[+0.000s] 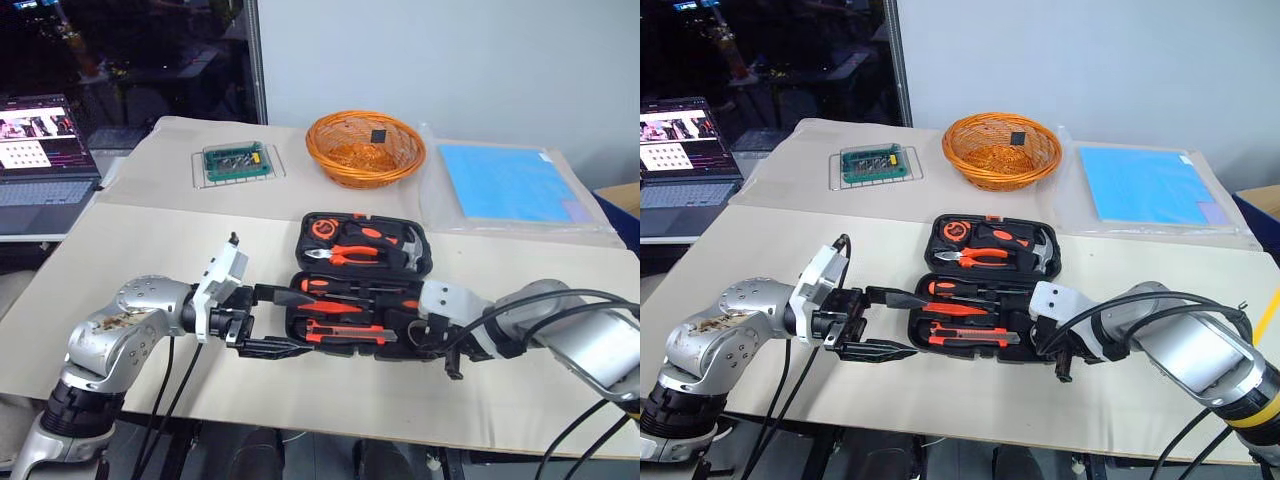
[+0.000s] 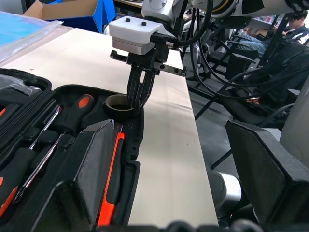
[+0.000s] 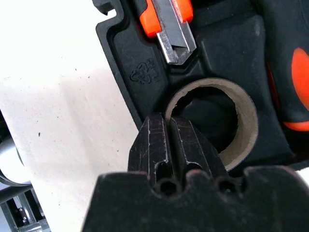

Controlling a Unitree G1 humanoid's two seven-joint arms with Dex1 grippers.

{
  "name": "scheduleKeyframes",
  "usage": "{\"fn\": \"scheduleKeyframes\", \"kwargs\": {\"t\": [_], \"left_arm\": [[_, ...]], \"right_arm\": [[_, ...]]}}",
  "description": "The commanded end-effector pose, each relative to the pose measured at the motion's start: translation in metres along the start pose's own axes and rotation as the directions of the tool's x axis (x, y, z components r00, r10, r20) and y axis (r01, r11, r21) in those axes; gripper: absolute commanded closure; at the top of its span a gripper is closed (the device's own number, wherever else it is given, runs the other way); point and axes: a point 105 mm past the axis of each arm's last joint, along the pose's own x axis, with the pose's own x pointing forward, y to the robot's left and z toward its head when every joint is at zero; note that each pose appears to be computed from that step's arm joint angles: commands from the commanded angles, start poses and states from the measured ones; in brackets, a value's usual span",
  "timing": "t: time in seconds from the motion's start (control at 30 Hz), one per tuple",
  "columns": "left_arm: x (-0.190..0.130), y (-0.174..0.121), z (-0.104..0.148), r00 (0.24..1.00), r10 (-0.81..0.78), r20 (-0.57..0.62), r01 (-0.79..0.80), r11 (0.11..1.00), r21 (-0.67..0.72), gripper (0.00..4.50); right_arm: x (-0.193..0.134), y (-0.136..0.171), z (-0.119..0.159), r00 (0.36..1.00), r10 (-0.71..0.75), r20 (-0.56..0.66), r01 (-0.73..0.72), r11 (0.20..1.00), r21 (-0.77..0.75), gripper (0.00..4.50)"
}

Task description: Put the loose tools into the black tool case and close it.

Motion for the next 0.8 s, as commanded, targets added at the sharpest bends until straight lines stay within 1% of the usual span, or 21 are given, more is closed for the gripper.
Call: {"fn": "scheduleKeyframes", "kwargs": {"t": [0.03,0.1,0.13,0.17,0.23,0.33,0.4,0.47,0.5,0.53,0.57,0.6,0.63,0.67,0.7,0.73,0.77,0.8], "left_arm": [[0.001,-0.001,0.007,1.0,-0.006,0.003,0.006,0.999,0.044,0.54],[0.001,0.0,0.007,1.0,-0.001,0.001,0.001,0.999,0.043,0.54],[0.0,0.002,0.006,1.0,0.01,-0.002,-0.009,0.999,0.038,0.54],[-0.001,0.003,0.005,1.0,0.021,-0.003,-0.021,0.999,0.031,0.54],[-0.003,0.008,0.002,0.999,0.053,-0.001,-0.053,0.999,0.005,0.54],[-0.007,0.017,-0.001,0.993,0.115,0.016,-0.114,0.993,-0.04,0.54],[-0.01,0.037,-0.002,0.969,0.244,0.034,-0.24,0.966,-0.092,0.54],[-0.015,0.059,-0.001,0.923,0.381,0.054,-0.373,0.92,-0.117,0.54],[-0.018,0.072,0.002,0.886,0.458,0.069,-0.446,0.883,-0.144,0.54],[-0.019,0.083,0.002,0.853,0.52,0.054,-0.505,0.847,-0.167,0.54],[-0.018,0.094,0.002,0.819,0.573,0.032,-0.56,0.811,-0.17,0.54],[-0.017,0.103,0.0,0.791,0.612,-0.016,-0.605,0.777,-0.176,0.54],[-0.018,0.112,-0.003,0.757,0.649,-0.074,-0.649,0.735,-0.195,0.54],[-0.02,0.121,-0.005,0.73,0.675,-0.11,-0.678,0.695,-0.238,0.54],[-0.016,0.132,-0.003,0.711,0.691,-0.128,-0.696,0.666,-0.267,0.54],[-0.009,0.137,-0.003,0.722,0.674,-0.158,-0.686,0.668,-0.288,0.54],[-0.006,0.143,-0.002,0.716,0.676,-0.173,-0.693,0.66,-0.29,0.54],[-0.004,0.149,-0.002,0.702,0.688,-0.185,-0.707,0.641,-0.3,0.54]], "right_arm": [[0.004,0.006,0.001,0.999,0.033,-0.001,-0.033,0.999,-0.02,4.47],[0.004,0.005,-0.001,1.0,0.03,-0.003,-0.03,0.999,-0.023,3.77],[0.001,0.004,0.0,1.0,0.021,0.003,-0.021,0.999,-0.024,3.61],[-0.002,0.003,0.002,1.0,0.01,0.015,-0.01,1.0,-0.027,3.21],[-0.011,0.004,0.009,0.998,0.003,0.057,-0.002,1.0,-0.02,2.55],[-0.023,0.006,0.015,0.993,-0.002,0.119,0.003,1.0,-0.005,2.55],[-0.036,-0.001,0.028,0.967,-0.05,0.249,0.036,0.997,0.064,2.55],[-0.046,-0.015,0.038,0.927,-0.151,0.342,0.118,0.986,0.114,2.55],[-0.052,-0.028,0.043,0.897,-0.232,0.376,0.19,0.971,0.146,2.55],[-0.058,-0.041,0.046,0.858,-0.316,0.404,0.259,0.947,0.19,2.55],[-0.064,-0.056,0.048,0.817,-0.4,0.415,0.309,0.912,0.27,2.55],[-0.067,-0.068,0.047,0.79,-0.459,0.407,0.329,0.877,0.35,2.55],[-0.067,-0.078,0.044,0.784,-0.502,0.364,0.355,0.845,0.4,2.55],[-0.066,-0.086,0.04,0.795,-0.524,0.305,0.375,0.82,0.432,2.55],[-0.07,-0.1,0.036,0.776,-0.57,0.27,0.392,0.772,0.501,2.55],[-0.072,-0.112,0.031,0.763,-0.601,0.237,0.393,0.723,0.568,2.55],[-0.074,-0.126,0.025,0.742,-0.639,0.203,0.4,0.666,0.63,2.55],[-0.073,-0.134,0.023,0.729,-0.66,0.182,0.403,0.629,0.665,2.55]]}}
